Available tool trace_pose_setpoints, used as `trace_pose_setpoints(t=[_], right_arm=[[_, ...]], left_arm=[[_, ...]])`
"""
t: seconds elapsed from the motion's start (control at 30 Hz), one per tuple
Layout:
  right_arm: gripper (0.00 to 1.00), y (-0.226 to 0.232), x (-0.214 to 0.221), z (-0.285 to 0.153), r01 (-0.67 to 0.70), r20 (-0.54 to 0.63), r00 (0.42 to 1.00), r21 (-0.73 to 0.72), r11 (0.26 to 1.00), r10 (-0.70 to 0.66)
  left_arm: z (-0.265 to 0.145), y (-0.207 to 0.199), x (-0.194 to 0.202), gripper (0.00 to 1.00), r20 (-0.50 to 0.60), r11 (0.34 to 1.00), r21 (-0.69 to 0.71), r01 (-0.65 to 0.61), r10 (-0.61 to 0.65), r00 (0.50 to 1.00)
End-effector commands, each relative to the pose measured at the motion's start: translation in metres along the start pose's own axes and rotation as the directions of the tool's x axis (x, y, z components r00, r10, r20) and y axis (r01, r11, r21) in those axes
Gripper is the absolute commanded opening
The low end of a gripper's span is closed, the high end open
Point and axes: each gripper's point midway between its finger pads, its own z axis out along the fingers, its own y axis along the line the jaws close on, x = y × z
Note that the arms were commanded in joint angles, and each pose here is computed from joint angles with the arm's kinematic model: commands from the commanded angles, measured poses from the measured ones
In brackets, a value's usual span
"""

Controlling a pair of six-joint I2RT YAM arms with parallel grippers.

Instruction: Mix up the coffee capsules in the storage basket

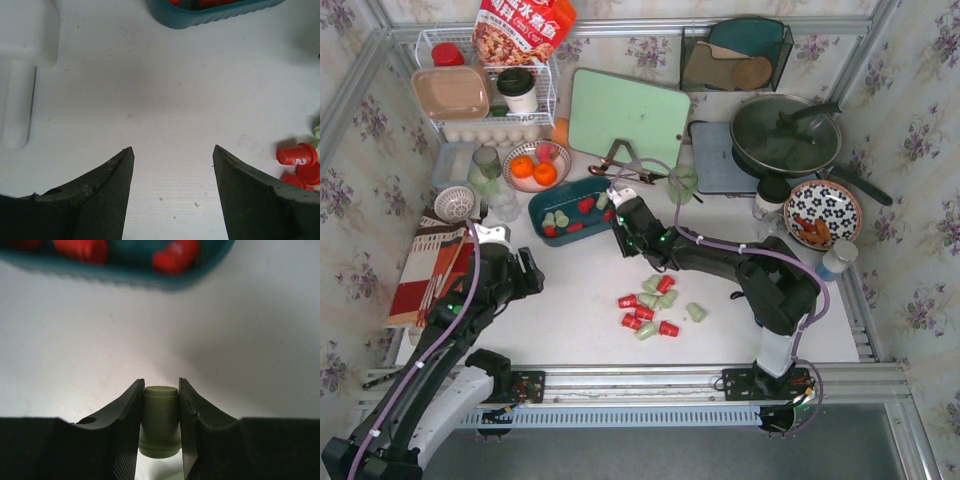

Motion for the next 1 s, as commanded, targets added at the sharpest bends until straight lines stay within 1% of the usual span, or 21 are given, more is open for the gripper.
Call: trace_pose_setpoints(t=[0.0,0.07,0.17,0.23,0.3,0.37,0.47,0.5,0.57,0.7,0.8,0.97], right_arm=[[0.29,0.002,-0.061,0.005,-0.061,0.156,0.986,0.032,0.998,0.056],[0.3,0.005,-0.096,0.008,-0.072,0.238,0.969,0.036,0.997,0.061],[0.31,0.006,-0.136,0.022,-0.076,0.328,0.943,0.059,0.995,0.053],[0.32,0.006,-0.157,0.033,-0.085,0.377,0.925,0.072,0.994,0.052],[0.34,0.007,-0.168,0.049,-0.097,0.399,0.915,0.078,0.992,0.058],[0.43,0.009,-0.175,0.066,-0.12,0.404,0.911,0.076,0.99,0.08],[0.65,0.012,-0.176,0.083,-0.142,0.384,0.917,0.068,0.988,0.106],[0.69,0.015,-0.176,0.085,-0.145,0.375,0.92,0.061,0.988,0.112],[0.73,0.017,-0.176,0.084,-0.149,0.37,0.921,0.046,0.988,0.122],[0.74,0.016,-0.18,0.067,-0.147,0.364,0.923,0.044,0.988,0.121],[0.74,0.011,-0.182,0.043,-0.147,0.374,0.92,0.047,0.988,0.12],[0.73,0.003,-0.166,0.011,-0.146,0.351,0.929,0.053,0.988,0.118]], left_arm=[[0.009,-0.001,-0.011,0.67,0.074,1.0,0.007,0.007,-0.008,0.997],[0.013,0.001,-0.005,0.67,0.073,1.0,0.008,0.005,-0.006,0.997],[0.014,-0.003,-0.001,0.67,0.062,0.999,0.033,0.006,-0.008,0.998],[0.014,-0.005,0.0,0.67,0.059,0.999,0.048,0.003,-0.005,0.998],[0.013,-0.007,0.0,0.67,0.058,0.998,0.057,0.003,-0.007,0.998],[0.013,-0.008,0.001,0.67,0.055,0.998,0.066,0.002,-0.006,0.998],[0.012,-0.01,0.001,0.67,0.055,0.997,0.078,0.003,-0.007,0.998],[0.011,-0.011,0.001,0.67,0.054,0.997,0.083,0.002,-0.007,0.999],[0.011,-0.012,0.001,0.67,0.055,0.996,0.089,0.003,-0.008,0.998],[0.01,-0.013,0.001,0.67,0.056,0.995,0.098,0.004,-0.01,0.998],[0.01,-0.015,0.001,0.67,0.053,0.995,0.103,0.005,-0.01,0.999],[0.012,-0.016,0.002,0.67,0.045,0.994,0.109,0.005,-0.01,0.999]])
